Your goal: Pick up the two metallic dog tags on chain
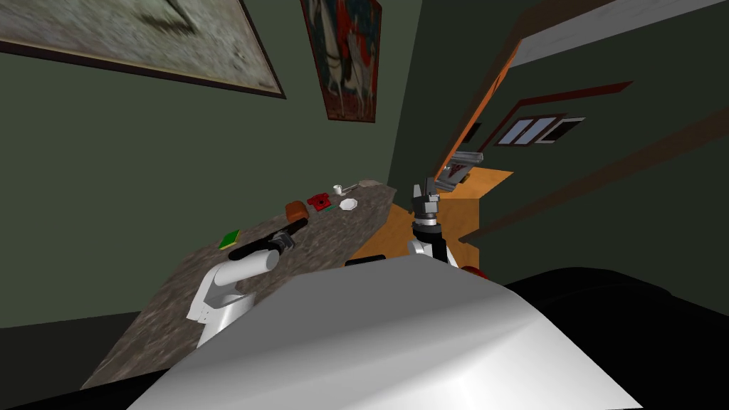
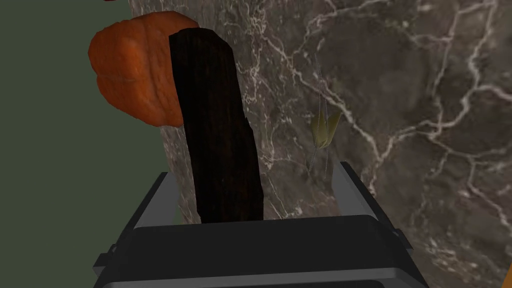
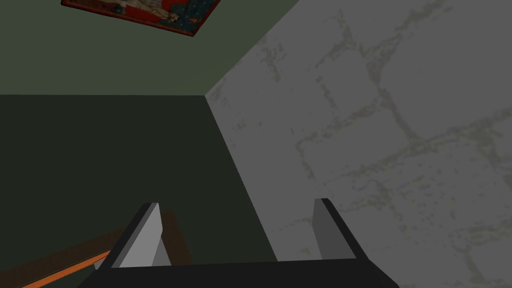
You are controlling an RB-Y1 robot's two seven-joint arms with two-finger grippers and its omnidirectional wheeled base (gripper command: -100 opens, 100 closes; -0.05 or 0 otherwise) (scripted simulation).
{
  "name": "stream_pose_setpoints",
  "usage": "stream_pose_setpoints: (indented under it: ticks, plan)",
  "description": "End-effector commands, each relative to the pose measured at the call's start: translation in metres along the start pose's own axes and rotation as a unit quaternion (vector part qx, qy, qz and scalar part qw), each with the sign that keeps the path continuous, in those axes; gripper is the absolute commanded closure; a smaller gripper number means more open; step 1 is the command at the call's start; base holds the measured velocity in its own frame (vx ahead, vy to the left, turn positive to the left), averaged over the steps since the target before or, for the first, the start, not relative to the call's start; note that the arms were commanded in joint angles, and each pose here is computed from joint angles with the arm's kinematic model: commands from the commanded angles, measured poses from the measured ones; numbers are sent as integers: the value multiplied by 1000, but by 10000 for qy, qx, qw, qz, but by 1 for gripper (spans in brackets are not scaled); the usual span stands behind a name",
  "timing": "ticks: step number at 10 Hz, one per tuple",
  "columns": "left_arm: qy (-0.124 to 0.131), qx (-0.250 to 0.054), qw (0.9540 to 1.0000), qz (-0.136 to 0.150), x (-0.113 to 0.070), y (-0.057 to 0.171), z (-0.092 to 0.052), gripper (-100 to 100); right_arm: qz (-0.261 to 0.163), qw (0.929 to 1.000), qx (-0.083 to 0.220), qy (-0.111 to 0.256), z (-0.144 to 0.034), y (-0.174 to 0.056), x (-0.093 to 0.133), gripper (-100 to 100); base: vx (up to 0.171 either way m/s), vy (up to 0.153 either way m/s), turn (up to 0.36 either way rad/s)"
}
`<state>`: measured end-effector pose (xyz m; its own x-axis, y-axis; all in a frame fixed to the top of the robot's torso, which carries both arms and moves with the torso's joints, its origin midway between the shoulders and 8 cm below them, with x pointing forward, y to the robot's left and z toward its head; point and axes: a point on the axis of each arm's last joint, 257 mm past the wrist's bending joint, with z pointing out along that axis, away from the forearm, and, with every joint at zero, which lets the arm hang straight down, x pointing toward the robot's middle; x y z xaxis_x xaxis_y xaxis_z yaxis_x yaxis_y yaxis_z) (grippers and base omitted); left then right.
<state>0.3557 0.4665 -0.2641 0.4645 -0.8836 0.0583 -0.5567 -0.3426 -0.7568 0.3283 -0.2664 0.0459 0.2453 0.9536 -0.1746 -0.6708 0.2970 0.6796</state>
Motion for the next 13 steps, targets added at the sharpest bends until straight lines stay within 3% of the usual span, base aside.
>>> stream_pose_setpoints:
  ticks: [1,4,5,6,7,12,13]
  plan:
    - [-112,-295,9995,-77,-10,16,3,-100,0,10000,0,0,0,0,0,0,88,-61,-17]
    - [-256,-778,9964,-198,-23,50,7,-100,0,10000,0,0,0,0,0,0,68,-36,-13]
    - [-224,-664,9974,-173,-21,42,7,-100,0,10000,0,0,0,0,0,0,23,-7,0]
    - [-233,-692,9972,-178,-22,44,7,0,0,10000,0,0,0,0,0,0,0,0,0]
    - [-252,-685,9971,-200,-23,42,14,-100,0,10000,0,0,0,0,0,0,-11,1,-39]
    - [-331,-676,9968,-284,-27,39,38,-100,0,10000,-1,0,0,0,0,0,-31,7,-49]
    - [-321,-679,9968,-274,-27,39,36,-100,0,10000,-1,0,0,0,0,0,-14,5,-12]
